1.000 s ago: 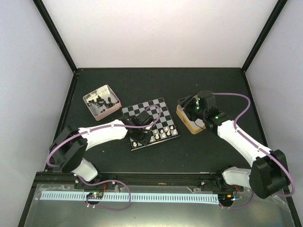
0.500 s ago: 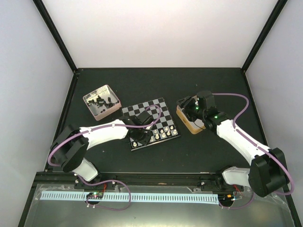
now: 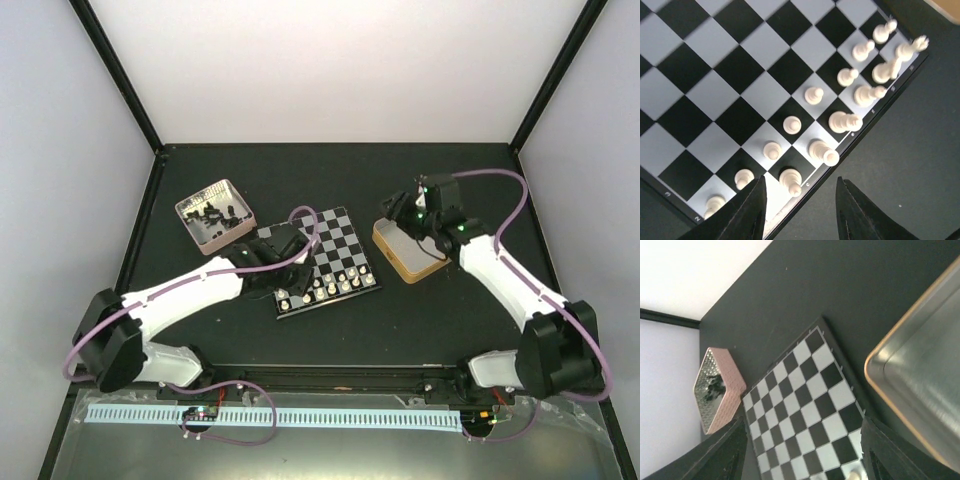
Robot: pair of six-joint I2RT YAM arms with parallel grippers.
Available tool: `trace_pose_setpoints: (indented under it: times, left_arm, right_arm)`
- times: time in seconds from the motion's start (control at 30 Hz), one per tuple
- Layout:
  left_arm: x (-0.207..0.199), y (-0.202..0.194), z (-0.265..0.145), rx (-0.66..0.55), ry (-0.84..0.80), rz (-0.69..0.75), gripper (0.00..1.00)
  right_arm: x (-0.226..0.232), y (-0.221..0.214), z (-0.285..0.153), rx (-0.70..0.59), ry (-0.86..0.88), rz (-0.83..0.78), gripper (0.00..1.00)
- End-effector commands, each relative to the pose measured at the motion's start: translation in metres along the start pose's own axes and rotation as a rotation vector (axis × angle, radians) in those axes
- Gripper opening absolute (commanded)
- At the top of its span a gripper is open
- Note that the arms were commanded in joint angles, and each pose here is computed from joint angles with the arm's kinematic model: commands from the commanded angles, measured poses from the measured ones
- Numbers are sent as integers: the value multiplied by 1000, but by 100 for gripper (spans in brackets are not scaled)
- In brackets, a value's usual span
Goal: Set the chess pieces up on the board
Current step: Adjust the storage box at the center of the board.
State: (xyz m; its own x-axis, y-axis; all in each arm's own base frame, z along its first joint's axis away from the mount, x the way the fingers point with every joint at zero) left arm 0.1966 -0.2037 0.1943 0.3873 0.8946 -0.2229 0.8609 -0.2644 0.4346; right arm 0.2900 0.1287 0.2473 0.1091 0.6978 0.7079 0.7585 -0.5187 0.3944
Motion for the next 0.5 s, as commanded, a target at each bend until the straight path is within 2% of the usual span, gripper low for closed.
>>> trace_pose_setpoints:
  times: [0.0,0.17,0.3,0.47]
  left_arm:
    - [5,15,-31,-140,-11,-40,42]
    - [17,19,-52,-252,-23,-79,48]
    - [23,19,-61,-285,-49,-91,50]
    - [28,17,-63,-279,-61,-101,51]
  right_arm:
    - [4,27,5,23,-81,-369,63]
    - [-2,44,36,187,-269,-728,67]
    - [-17,51,60,330,-380,-913,63]
    - [-32,53,77,472,-451,-1128,67]
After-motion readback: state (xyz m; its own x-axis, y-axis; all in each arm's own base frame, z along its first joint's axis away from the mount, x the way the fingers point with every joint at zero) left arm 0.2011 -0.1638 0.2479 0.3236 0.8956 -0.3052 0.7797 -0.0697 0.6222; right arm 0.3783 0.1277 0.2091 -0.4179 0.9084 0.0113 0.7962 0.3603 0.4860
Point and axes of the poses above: each gripper's point midway between its finger pads, its own z axis out along the fingers, its own x axis along the line the jaws close on, y = z × x, the point moved 10 cm from there along -z, back along the fingers, and after that the axes turned 3 degrees about -z, right-handed, at the moved point
